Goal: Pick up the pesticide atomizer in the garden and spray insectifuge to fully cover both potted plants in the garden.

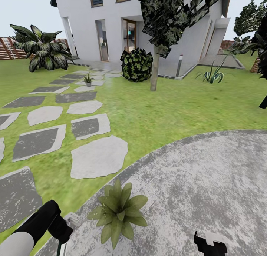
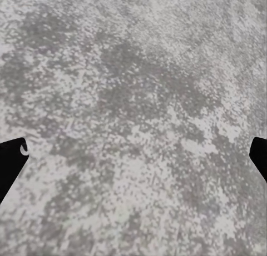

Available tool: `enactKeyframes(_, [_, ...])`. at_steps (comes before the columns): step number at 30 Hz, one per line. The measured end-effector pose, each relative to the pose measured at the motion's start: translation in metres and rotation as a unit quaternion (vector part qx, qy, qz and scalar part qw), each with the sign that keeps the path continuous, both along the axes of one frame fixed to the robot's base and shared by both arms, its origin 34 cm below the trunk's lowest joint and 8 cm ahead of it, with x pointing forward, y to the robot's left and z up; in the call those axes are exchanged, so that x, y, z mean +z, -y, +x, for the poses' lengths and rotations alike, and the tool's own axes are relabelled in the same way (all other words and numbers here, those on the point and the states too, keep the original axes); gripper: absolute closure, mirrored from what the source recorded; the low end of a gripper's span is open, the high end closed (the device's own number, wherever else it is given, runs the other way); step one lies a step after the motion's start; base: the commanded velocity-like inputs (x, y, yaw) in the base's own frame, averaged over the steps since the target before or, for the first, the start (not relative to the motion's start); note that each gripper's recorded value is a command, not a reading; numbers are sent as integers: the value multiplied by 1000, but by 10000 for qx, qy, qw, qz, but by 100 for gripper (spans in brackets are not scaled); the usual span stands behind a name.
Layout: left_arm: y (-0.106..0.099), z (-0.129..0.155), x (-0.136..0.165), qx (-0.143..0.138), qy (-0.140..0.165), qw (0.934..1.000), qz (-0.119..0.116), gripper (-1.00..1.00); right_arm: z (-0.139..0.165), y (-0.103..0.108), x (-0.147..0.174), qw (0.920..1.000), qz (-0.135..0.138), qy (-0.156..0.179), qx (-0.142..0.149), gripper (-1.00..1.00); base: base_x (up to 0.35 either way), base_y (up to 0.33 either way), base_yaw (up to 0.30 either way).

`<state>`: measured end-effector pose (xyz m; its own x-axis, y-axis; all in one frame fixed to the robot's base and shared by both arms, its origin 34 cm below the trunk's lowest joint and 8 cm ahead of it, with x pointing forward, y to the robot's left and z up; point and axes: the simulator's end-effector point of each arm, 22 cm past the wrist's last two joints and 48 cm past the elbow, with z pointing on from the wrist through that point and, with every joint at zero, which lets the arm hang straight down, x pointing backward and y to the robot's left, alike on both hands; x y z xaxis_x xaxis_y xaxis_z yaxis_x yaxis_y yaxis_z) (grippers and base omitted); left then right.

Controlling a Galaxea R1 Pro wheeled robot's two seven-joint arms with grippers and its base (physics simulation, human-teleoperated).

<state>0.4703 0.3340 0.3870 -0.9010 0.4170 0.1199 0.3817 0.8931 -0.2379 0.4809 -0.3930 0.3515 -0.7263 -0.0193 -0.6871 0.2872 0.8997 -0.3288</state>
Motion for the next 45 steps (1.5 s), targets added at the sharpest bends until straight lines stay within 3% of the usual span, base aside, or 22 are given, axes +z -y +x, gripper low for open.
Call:
enactKeyframes(17, [-4,7,-26,28,59,10000,37,100,-10,2,-33,10000,-10,-73,-13,-100,0,0,0])
enactKeyframes(27, [-6,37,-37,15,275,9996,54,100,-19,4,-59,9999,-33,-139,-20,-100,0,0,0])
enactKeyframes(39, [-6,36,-38,31,257,9997,43,100,-20,9,-59,9999,-68,-155,13,-100,0,-5,0])
enactKeyframes(45, [-1,37,-38,15,270,9996,10,100,-20,8,-59,9999,-67,-158,6,-100,0,-238,0])
